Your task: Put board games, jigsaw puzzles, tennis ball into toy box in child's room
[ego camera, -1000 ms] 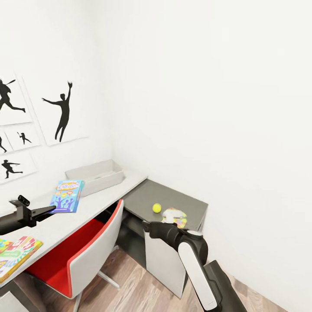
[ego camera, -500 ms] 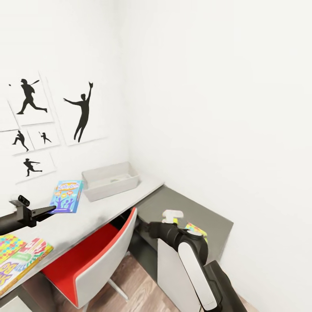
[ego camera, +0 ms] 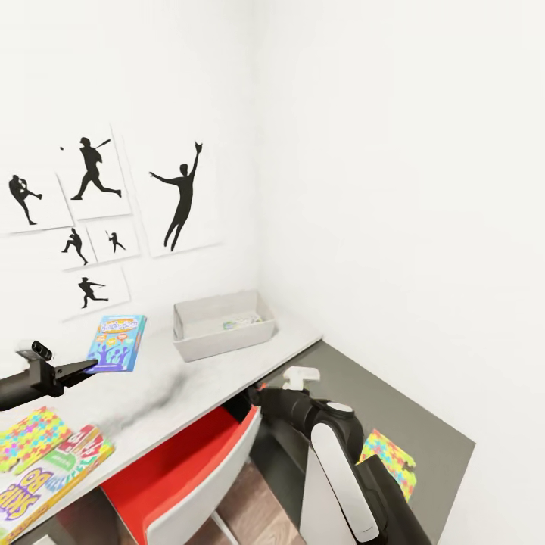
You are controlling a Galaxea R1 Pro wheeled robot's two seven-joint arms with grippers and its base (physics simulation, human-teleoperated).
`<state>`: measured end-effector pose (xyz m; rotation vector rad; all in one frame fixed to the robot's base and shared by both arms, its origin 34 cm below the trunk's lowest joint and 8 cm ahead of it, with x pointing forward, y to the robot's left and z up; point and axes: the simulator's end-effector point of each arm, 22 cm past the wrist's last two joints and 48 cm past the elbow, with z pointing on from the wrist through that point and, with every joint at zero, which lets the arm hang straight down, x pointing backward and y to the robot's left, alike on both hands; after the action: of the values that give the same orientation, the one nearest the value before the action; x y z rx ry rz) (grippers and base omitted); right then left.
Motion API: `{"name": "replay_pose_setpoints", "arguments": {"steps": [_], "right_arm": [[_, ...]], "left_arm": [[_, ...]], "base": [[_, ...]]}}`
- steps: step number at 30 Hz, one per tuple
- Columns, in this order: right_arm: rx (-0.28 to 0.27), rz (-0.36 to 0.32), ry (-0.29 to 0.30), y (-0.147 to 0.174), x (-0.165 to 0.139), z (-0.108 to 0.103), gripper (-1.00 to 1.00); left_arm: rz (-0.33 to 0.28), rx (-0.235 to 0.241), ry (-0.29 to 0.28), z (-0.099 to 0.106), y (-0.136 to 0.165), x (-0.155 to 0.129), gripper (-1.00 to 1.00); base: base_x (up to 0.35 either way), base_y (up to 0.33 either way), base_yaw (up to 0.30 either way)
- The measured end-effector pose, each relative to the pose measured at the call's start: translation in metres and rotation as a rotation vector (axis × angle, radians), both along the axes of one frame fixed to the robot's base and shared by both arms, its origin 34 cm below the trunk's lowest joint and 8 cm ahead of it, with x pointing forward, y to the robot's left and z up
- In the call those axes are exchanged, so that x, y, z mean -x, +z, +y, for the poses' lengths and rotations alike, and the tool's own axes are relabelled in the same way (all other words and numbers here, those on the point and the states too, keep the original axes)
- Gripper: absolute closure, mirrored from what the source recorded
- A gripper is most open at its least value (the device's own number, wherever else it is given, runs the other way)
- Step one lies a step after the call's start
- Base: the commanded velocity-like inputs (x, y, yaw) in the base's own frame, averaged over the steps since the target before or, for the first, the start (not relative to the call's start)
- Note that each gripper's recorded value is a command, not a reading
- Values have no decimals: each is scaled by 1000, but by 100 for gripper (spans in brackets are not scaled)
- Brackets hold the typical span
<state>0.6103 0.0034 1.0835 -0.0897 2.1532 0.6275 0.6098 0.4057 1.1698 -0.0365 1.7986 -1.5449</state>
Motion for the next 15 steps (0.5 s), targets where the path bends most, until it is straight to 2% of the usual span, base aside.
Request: {"name": "replay_pose_setpoints", "arguments": {"steps": [5,15], "right_arm": [[-1,0,0,0,0,0,-100],[-3,-2,0,1,0,0,-100]], "left_arm": [[0,0,0,0,0,0,100],[0,0,1,0,0,0,100]], "base": [[314,125,170],[329,14,15]]}}
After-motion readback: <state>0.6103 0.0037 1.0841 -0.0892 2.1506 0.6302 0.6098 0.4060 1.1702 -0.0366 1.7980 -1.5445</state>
